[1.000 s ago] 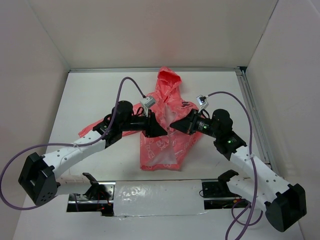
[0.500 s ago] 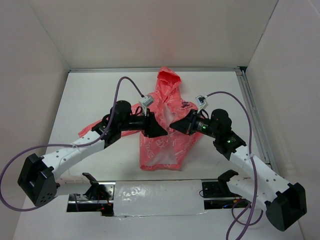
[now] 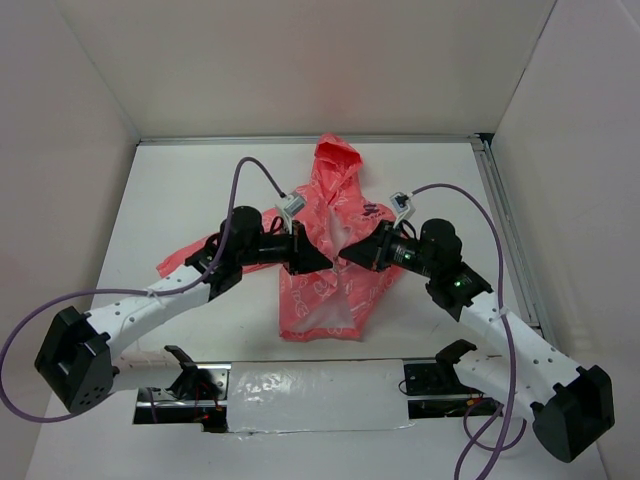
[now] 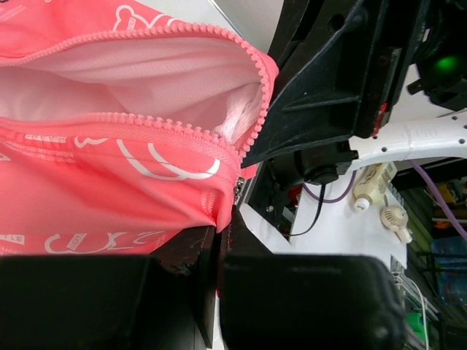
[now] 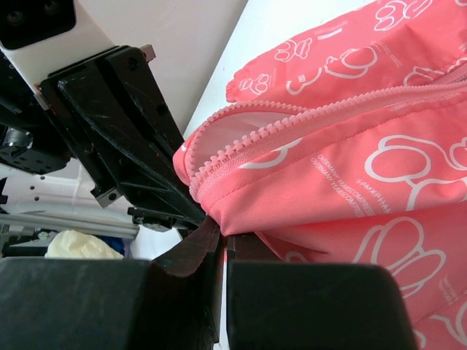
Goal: Zip up the jacket
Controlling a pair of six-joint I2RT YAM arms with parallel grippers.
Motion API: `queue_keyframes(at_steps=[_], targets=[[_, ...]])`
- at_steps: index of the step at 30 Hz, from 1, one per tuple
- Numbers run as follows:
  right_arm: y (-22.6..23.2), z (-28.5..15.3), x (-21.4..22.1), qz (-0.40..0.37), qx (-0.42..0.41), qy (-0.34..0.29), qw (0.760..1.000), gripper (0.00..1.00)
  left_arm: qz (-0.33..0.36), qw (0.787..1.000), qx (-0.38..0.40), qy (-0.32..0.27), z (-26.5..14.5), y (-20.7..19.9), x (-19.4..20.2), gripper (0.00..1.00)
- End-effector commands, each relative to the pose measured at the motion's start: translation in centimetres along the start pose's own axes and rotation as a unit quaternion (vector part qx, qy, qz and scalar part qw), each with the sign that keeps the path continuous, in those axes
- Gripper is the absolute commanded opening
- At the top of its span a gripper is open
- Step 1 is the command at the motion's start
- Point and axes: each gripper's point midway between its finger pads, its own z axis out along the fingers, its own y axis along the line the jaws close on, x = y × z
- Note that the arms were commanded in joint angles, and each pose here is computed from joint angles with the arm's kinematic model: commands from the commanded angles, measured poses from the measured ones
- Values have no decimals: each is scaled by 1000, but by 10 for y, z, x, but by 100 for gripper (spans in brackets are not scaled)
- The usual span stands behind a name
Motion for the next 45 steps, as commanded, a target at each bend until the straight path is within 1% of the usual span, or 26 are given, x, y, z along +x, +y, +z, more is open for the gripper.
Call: queue_keyframes(at_steps=[1, 3, 4, 7, 10, 12, 15, 16, 18, 20, 21, 23, 24, 27, 29, 32, 34, 35, 36, 37, 39, 41, 45], targets=[[37, -3, -32, -36, -39, -43, 998, 0, 47, 999, 2, -19, 2, -6, -1, 0], [40, -2, -43, -46, -25, -48, 997, 0, 61, 998, -12, 5, 3, -1, 17, 0], [38, -2, -46, -45, -14, -50, 998, 0, 59, 998, -19, 15, 2, 3, 27, 0], [47, -2, -60, -52, -14, -60, 997, 0, 49, 997, -43, 43, 0, 14, 51, 0], [43, 0, -64, -46, -7, -62, 997, 0, 43, 997, -37, 59, -4, 11, 67, 0], [41, 1, -64, -43, -7, -58, 997, 0, 44, 997, -34, 62, -5, 8, 73, 0], [36, 0, -61, -43, 0, -51, 998, 0, 37, 996, -61, 53, -8, 14, 69, 0], [29, 0, -51, -46, 13, -29, 998, 0, 42, 996, -64, 44, -7, 12, 62, 0], [18, 2, -41, -41, 32, -8, 999, 2, 46, 996, -62, 35, -5, 9, 53, 0], [8, 2, -26, -37, 43, 17, 998, 8, 47, 997, -57, 20, -1, 4, 42, 0], [3, 2, -16, -33, 46, 29, 998, 15, 40, 997, -58, 15, 1, 4, 38, 0], [-1, 1, -11, -30, 55, 34, 997, 21, 33, 998, -55, 7, 3, 1, 34, 0], [-6, 0, -5, -25, 64, 40, 997, 29, 25, 998, -54, 4, 4, -1, 31, 0], [-9, -5, 1, -24, 72, 45, 996, 44, 2, 998, -55, -4, 1, -3, 21, 0], [-6, -10, 3, -30, 66, 43, 996, 49, -17, 998, -55, -7, -1, -6, 18, 0], [-2, -14, 9, -35, 57, 50, 997, 59, -33, 998, -53, -17, -5, -7, 16, 0], [3, -16, 17, -37, 46, 63, 996, 72, -41, 998, -49, -24, -6, -10, 14, 0], [5, -16, 20, -36, 43, 66, 996, 81, -43, 998, -48, -25, -7, -10, 14, 0], [5, -17, 24, -31, 43, 71, 996, 95, -51, 997, -47, -31, -7, -12, 12, 0], [10, -19, 28, -33, 35, 74, 996, 100, -57, 997, -50, -30, -7, -11, 13, 0], [14, -21, 34, -25, 29, 74, 997, 100, -70, 996, -53, -31, -7, -10, 12, 0], [25, -23, 46, -20, 4, 80, 997, 100, -77, 995, -51, -28, -6, -12, 12, 0], [28, -20, 58, 2, -13, 86, 996, 100, -84, 995, -46, -36, -6, -16, 7, 0]])
